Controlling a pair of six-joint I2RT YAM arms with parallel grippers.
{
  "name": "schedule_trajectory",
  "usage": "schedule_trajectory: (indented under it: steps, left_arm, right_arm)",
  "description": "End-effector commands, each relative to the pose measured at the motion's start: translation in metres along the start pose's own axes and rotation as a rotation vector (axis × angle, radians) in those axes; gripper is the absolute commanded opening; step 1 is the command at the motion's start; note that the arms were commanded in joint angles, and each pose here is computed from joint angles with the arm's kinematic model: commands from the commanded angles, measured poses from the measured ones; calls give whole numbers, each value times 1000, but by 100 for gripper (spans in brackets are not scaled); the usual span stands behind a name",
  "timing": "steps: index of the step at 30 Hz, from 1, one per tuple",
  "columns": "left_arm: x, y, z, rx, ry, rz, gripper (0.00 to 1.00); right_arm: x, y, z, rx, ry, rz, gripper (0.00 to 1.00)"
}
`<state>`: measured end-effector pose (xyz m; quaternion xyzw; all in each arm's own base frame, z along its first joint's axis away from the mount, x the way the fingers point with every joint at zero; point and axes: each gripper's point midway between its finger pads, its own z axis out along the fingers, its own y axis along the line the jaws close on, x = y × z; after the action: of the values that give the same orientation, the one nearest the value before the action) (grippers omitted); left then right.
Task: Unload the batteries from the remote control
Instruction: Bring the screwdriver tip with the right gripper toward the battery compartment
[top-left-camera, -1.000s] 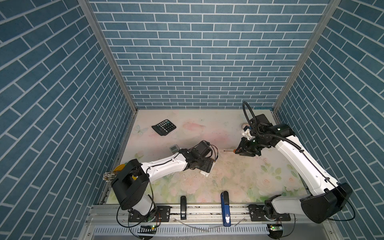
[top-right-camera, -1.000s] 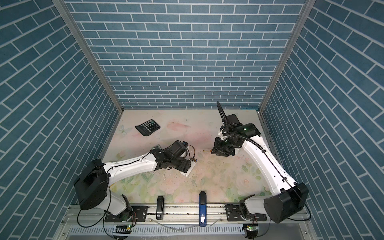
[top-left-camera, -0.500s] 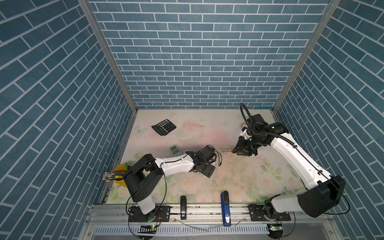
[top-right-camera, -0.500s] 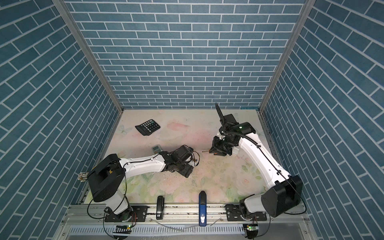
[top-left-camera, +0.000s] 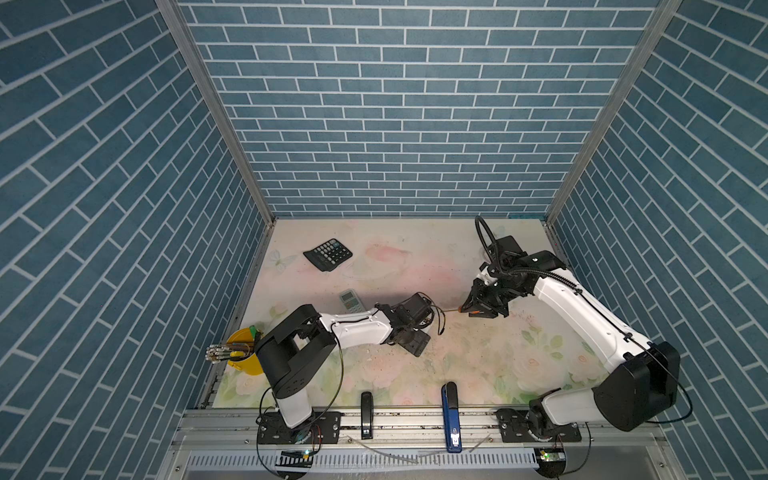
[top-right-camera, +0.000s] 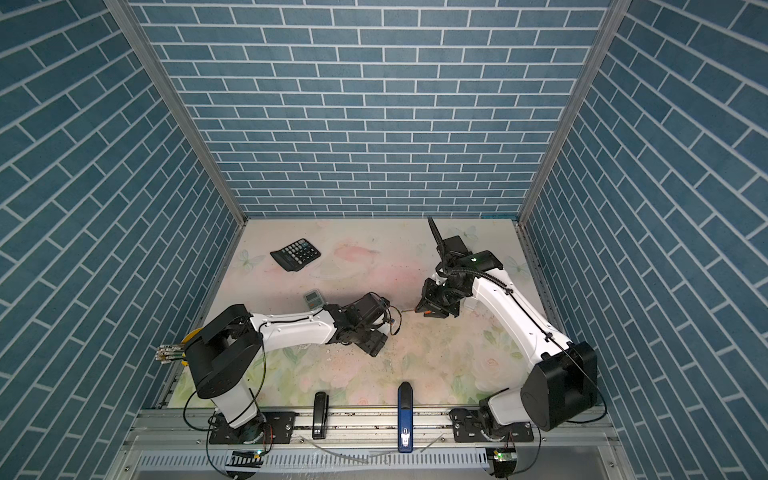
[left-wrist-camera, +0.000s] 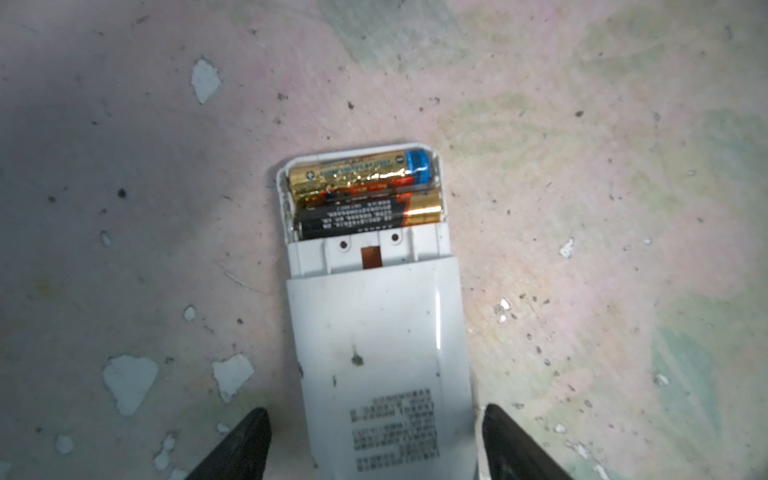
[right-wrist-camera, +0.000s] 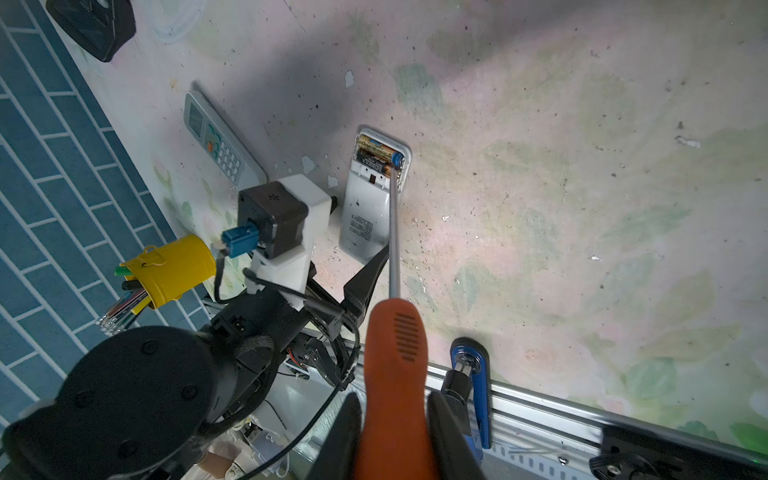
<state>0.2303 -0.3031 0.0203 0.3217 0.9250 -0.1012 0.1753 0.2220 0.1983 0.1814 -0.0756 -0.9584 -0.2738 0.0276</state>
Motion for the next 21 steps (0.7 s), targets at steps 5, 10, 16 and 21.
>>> schedule_trajectory:
  steps: [5, 10, 16, 21]
  left_arm:
    - [24, 3, 10, -3, 51, 20, 72]
    - [24, 2, 11, 8, 38, 19, 67]
    - [25, 1, 11, 15, 37, 18, 63]
    - [26, 0, 12, 18, 39, 16, 62]
  right_arm:
    - [2, -3, 17, -8, 49, 44, 0]
    - [-1, -2, 23, -8, 50, 45, 0]
    - [5, -5, 33, -1, 73, 65, 0]
    - [9, -6, 38, 6, 87, 72, 0]
